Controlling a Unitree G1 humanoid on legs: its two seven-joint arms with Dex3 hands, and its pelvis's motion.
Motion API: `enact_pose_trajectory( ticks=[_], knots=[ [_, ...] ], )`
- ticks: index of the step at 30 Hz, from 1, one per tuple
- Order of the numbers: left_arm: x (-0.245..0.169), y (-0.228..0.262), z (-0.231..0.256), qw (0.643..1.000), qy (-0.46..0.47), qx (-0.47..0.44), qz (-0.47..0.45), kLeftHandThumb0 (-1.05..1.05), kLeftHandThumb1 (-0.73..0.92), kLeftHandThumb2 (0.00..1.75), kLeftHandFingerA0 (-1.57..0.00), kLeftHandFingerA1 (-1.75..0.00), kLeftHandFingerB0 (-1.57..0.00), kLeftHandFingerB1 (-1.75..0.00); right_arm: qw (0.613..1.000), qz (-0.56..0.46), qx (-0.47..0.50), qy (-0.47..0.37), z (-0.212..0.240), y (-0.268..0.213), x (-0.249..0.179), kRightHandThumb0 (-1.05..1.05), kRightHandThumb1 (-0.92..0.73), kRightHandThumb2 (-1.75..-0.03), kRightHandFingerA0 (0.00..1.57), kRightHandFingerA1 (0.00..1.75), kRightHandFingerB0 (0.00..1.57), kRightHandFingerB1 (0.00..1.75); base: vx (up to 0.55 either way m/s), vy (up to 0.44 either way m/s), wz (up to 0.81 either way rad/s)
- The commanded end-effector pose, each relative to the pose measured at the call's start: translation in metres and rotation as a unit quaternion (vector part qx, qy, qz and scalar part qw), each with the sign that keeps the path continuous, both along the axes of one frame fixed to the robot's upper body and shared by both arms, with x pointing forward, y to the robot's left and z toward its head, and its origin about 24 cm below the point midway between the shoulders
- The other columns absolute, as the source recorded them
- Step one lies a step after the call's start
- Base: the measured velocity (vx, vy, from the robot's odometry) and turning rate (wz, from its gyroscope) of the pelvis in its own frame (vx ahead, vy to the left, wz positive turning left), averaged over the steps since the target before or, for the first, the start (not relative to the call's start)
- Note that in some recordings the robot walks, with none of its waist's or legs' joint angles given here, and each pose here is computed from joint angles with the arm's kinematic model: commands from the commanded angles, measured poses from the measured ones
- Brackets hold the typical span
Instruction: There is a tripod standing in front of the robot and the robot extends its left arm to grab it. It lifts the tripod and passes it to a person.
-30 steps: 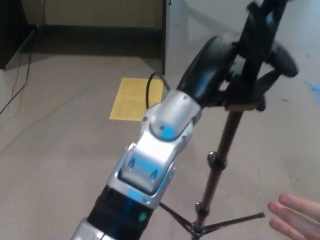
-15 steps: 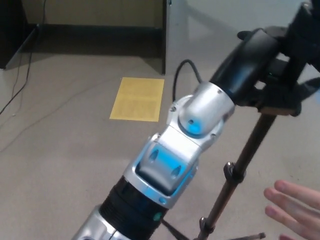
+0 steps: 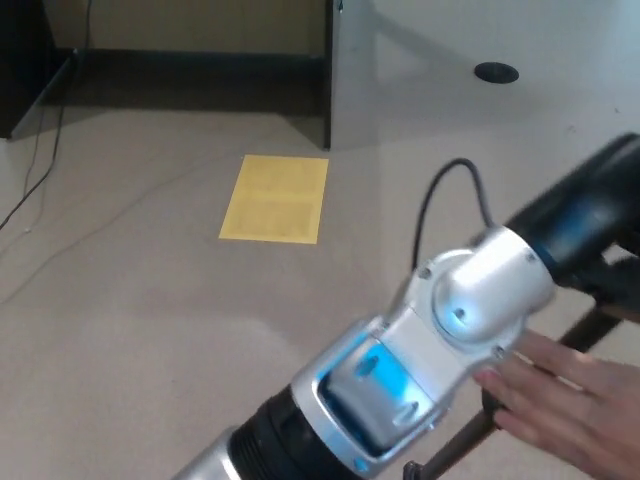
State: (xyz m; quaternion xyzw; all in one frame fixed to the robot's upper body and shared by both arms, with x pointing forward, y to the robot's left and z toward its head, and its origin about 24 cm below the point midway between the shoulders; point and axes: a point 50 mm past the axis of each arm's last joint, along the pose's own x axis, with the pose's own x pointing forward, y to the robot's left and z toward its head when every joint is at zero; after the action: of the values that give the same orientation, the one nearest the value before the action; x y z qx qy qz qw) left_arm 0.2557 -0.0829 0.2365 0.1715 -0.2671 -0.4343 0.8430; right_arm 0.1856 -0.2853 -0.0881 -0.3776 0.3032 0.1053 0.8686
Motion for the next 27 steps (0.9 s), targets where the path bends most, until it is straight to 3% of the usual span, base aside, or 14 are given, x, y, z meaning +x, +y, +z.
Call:
enact_pose_trajectory(
  ticks=[1, 2, 7, 8, 10, 12, 13, 17, 19, 23, 26, 27],
  knots=[
    [-0.085, -0.045, 0.037, 0.98, 0.006, -0.146, -0.133, -0.01, 0.92, 0.88, -0.99, -1.69, -0.57, -1.3, 1.0, 0.014, -0.023, 0.001, 0.009, -0.014, 0.003, -0.44, -0.7, -0.62, 0.72, 0.44, 0.53, 0.38, 0.0, 0.0, 0.0],
    [-0.086, -0.045, 0.036, 0.98, 0.006, -0.145, -0.133, 0.0, 0.92, 1.04, -0.77, -1.75, -0.39, -1.54, 1.0, 0.014, -0.023, 0.001, 0.009, -0.014, 0.003, -0.44, -0.7, -0.62, 0.72, 0.44, 0.53, 0.38, 0.0, 0.0, 0.0],
    [-0.094, -0.045, 0.033, 0.98, -0.003, -0.14, -0.14, 0.04, 0.92, 1.11, -0.72, -1.75, -0.29, -1.52, 1.0, 0.013, -0.022, 0.0, 0.009, -0.014, 0.004, -0.44, -0.7, -0.62, 0.72, 0.44, 0.53, 0.38, 0.0, 0.0, 0.0],
    [-0.096, -0.045, 0.033, 0.98, -0.005, -0.139, -0.142, 0.03, 0.88, 1.37, -0.97, -1.16, -0.58, -0.93, 1.0, 0.013, -0.022, 0.0, 0.009, -0.014, 0.004, -0.44, -0.7, -0.62, 0.72, 0.44, 0.53, 0.38, 0.0, 0.0, 0.0],
    [-0.096, -0.044, 0.032, 0.98, -0.001, -0.138, -0.145, 0.02, 0.89, 1.37, -0.95, -1.15, -0.55, -0.92, 1.0, 0.014, -0.022, -0.001, 0.009, -0.014, 0.004, -0.44, -0.7, -0.62, 0.72, 0.44, 0.53, 0.38, 0.0, 0.0, 0.0],
    [-0.095, -0.044, 0.031, 0.98, 0.001, -0.138, -0.145, 0.02, 0.89, 1.37, -0.95, -1.15, -0.55, -0.91, 1.0, 0.013, -0.021, -0.001, 0.009, -0.013, 0.004, -0.44, -0.7, -0.62, 0.72, 0.44, 0.53, 0.38, 0.0, 0.0, 0.0],
    [-0.094, -0.043, 0.031, 0.981, 0.001, -0.132, -0.143, 0.0, 0.92, 1.11, -0.66, -1.75, -0.23, -1.52, 1.0, 0.013, -0.021, -0.002, 0.009, -0.013, 0.004, -0.44, -0.7, -0.62, 0.72, 0.44, 0.53, 0.38, 0.0, 0.0, 0.0],
    [-0.088, -0.042, 0.025, 0.982, 0.012, -0.133, -0.137, -0.13, 0.92, 1.01, -0.63, -1.75, -0.2, -1.61, 1.0, 0.015, -0.022, -0.002, 0.009, -0.013, 0.005, -0.44, -0.7, -0.62, 0.72, 0.44, 0.53, 0.38, 0.0, 0.0, 0.0],
    [-0.083, -0.04, 0.025, 0.985, -0.009, -0.124, -0.12, -0.17, 0.92, 0.91, -0.62, -1.75, -0.29, -1.49, 1.0, 0.015, -0.022, -0.002, 0.01, -0.014, 0.005, -0.44, -0.7, -0.62, 0.72, 0.44, 0.53, 0.38, 0.0, 0.0, 0.0],
    [-0.074, -0.035, 0.026, 0.991, -0.036, -0.075, -0.108, -0.28, 0.92, 0.9, -0.55, -1.75, -0.25, -1.48, 1.0, 0.014, -0.022, -0.005, 0.011, -0.014, 0.007, -0.44, -0.7, -0.62, 0.72, 0.44, 0.53, 0.38, 0.0, 0.0, 0.0],
    [-0.069, -0.03, 0.029, 0.992, -0.047, -0.053, -0.107, -0.33, 0.92, 0.87, -0.56, -1.65, -0.26, -1.42, 1.0, 0.014, -0.022, -0.005, 0.011, -0.014, 0.007, -0.44, -0.7, -0.62, 0.72, 0.44, 0.53, 0.38, 0.0, 0.0, 0.0],
    [-0.066, -0.028, 0.03, 0.993, -0.055, -0.043, -0.1, -0.91, 0.53, 0.89, 0.0, 0.0, 0.0, 0.0, 0.993, -0.084, -0.081, 0.023, 0.005, -0.02, 0.011, -0.98, -0.43, -0.89, 0.98, 0.81, 0.82, 0.69, 0.0, 0.0, 0.0]
  ],
)
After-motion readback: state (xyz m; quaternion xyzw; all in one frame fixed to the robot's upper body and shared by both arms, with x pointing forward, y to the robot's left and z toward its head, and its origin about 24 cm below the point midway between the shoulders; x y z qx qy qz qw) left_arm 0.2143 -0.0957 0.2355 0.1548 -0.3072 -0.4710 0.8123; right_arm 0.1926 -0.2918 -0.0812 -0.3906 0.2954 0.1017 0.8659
